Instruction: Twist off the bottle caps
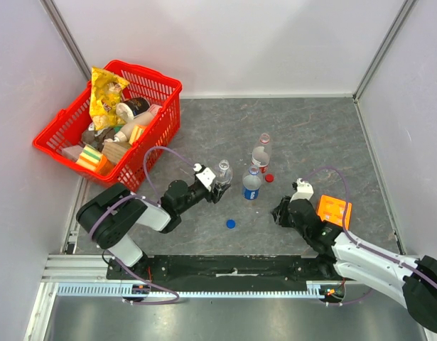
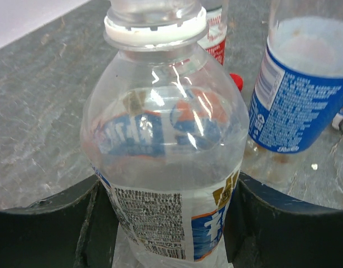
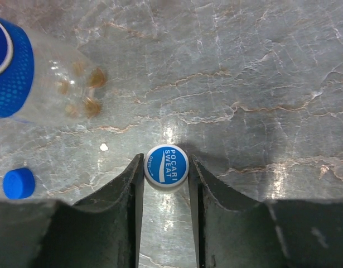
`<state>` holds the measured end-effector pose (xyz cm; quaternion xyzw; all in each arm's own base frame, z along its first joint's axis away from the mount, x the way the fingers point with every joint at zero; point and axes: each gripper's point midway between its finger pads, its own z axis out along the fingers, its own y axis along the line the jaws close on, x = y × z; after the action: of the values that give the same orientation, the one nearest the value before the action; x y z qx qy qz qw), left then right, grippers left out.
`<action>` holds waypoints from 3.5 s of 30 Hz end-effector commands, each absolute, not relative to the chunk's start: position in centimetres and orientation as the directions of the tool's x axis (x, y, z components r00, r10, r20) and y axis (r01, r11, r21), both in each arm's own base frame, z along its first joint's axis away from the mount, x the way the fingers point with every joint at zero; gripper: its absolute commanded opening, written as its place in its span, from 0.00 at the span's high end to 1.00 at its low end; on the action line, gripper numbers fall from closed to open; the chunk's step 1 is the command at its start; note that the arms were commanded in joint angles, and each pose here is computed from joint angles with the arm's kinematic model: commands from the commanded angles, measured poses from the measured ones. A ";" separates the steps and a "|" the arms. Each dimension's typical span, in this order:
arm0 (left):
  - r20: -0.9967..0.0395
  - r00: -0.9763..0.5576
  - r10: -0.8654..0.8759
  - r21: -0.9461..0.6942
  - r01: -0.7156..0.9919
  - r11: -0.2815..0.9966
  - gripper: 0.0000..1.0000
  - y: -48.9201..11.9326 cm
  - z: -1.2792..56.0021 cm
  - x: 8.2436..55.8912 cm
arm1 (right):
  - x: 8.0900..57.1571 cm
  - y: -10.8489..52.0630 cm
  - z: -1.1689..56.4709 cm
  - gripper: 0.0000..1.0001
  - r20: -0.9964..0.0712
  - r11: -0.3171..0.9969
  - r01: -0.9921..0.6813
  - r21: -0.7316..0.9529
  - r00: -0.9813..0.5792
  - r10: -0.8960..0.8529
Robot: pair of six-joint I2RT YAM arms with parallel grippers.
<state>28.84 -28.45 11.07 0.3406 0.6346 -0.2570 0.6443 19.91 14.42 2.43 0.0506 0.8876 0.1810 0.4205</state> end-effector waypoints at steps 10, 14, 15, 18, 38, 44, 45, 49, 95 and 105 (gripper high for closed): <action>-0.967 0.254 -0.022 0.186 0.763 0.618 0.98 -29.3 15.7 28.7 | 21.0 14.7 5.0 0.28 -0.768 0.909 -0.077 0.409 -0.568 0.297; -0.969 0.247 -0.025 0.181 0.771 0.611 0.94 -29.4 15.5 28.4 | 20.9 14.8 4.9 0.25 -0.767 0.909 -0.082 0.408 -0.572 0.292; -0.970 0.243 -0.025 0.178 0.774 0.608 0.93 -29.4 15.4 28.3 | 21.0 14.8 5.0 0.25 -0.767 0.908 -0.084 0.410 -0.571 0.294; -0.969 0.244 -0.029 0.180 0.786 0.591 0.85 -29.5 15.3 27.9 | 21.0 14.9 5.2 0.25 -0.769 0.906 -0.087 0.413 -0.566 0.296; -0.964 0.256 -0.065 0.189 0.839 0.510 0.39 -29.7 15.2 25.5 | 20.5 14.6 5.5 0.22 -0.777 0.902 -0.111 0.417 -0.558 0.291; -0.961 0.266 -0.076 0.192 0.838 0.510 0.26 -29.5 15.5 25.1 | 20.5 14.7 5.6 0.20 -0.779 0.901 -0.117 0.419 -0.557 0.290; -0.961 0.266 -0.076 0.192 0.838 0.510 0.25 -29.4 15.5 25.1 | 20.5 14.8 5.6 0.20 -0.779 0.900 -0.120 0.419 -0.557 0.289; -0.958 0.274 -0.082 0.195 0.836 0.513 0.15 -29.3 15.9 25.0 | 20.4 14.8 5.6 0.20 -0.777 0.898 -0.121 0.422 -0.558 0.290; -0.960 -0.013 -0.279 -0.230 0.605 0.763 0.05 -19.3 28.4 22.6 | 21.6 12.9 17.5 0.02 -0.845 0.874 -0.130 0.469 -0.355 0.400; -0.983 -0.142 -0.119 -0.185 0.739 0.647 0.04 -21.8 30.4 19.9 | 22.2 11.7 22.9 0.02 -0.883 0.884 -0.147 0.444 -0.240 0.404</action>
<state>21.40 -20.43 32.77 0.1908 0.6248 -0.3298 0.6815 21.77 12.90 19.76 0.0783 0.7766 0.2411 0.5768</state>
